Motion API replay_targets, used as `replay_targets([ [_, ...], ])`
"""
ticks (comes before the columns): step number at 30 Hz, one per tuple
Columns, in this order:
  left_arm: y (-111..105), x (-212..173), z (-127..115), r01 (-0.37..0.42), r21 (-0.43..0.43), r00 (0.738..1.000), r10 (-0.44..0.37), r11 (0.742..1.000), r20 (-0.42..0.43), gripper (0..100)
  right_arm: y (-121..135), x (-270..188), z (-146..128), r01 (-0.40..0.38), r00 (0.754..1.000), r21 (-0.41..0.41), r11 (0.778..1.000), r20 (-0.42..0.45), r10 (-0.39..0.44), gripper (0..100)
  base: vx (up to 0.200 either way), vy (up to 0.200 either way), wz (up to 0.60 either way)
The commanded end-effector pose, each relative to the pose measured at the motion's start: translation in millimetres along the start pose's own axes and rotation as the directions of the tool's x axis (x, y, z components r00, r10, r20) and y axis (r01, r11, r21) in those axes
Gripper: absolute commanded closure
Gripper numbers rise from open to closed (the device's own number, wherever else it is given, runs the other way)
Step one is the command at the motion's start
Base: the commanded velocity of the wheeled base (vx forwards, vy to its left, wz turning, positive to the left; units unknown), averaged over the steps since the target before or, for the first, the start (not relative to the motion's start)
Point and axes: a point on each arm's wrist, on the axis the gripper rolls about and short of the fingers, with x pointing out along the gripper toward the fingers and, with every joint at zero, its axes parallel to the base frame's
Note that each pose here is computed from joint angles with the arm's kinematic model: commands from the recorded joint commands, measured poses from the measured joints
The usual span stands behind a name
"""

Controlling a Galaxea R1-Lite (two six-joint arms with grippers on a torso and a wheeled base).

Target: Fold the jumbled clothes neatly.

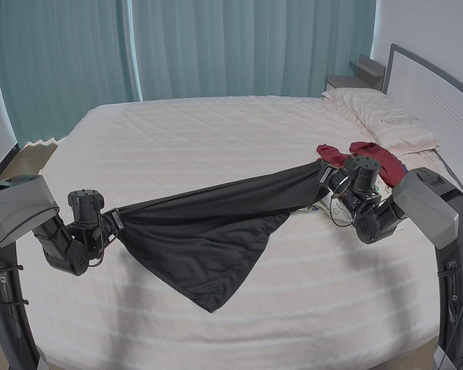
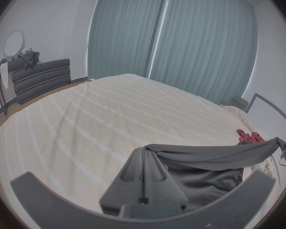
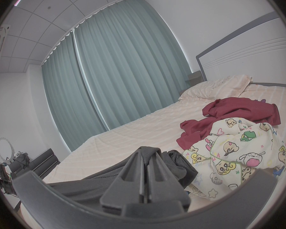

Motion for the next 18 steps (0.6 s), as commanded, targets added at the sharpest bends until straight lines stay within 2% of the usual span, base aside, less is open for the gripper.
replay_targets([
  [1,0,0,1,0.003,-0.006,1.000,-0.003,1.000,0.015,100,5,-7,11,-0.015,1.000,0.003,1.000,0.023,0.015,100,0.000,0.000,0.00],
  [2,0,0,1,0.003,-0.006,1.000,-0.003,1.000,0.015,100,5,-8,12,-0.016,1.000,0.003,1.000,0.024,0.016,100,0.000,0.000,0.00],
  [4,-1,-21,21,0.022,-0.024,0.998,-0.021,0.999,0.063,100,11,-22,34,-0.031,0.998,0.007,0.999,0.056,0.030,100,0.000,0.000,0.00],
  [8,2,-60,40,0.063,-0.033,0.994,-0.059,0.997,0.094,100,17,-53,61,-0.055,0.996,0.020,0.998,0.071,0.053,100,0.000,0.000,0.00],
  [11,4,-72,44,0.072,-0.036,0.992,-0.068,0.997,0.103,100,16,-66,66,-0.055,0.996,0.019,0.998,0.064,0.054,100,0.000,0.000,0.00],
  [18,10,-136,74,0.135,-0.060,0.968,-0.119,0.989,0.222,100,9,-139,103,-0.083,0.991,0.030,0.996,0.107,0.080,100,0.000,0.000,0.00],
])
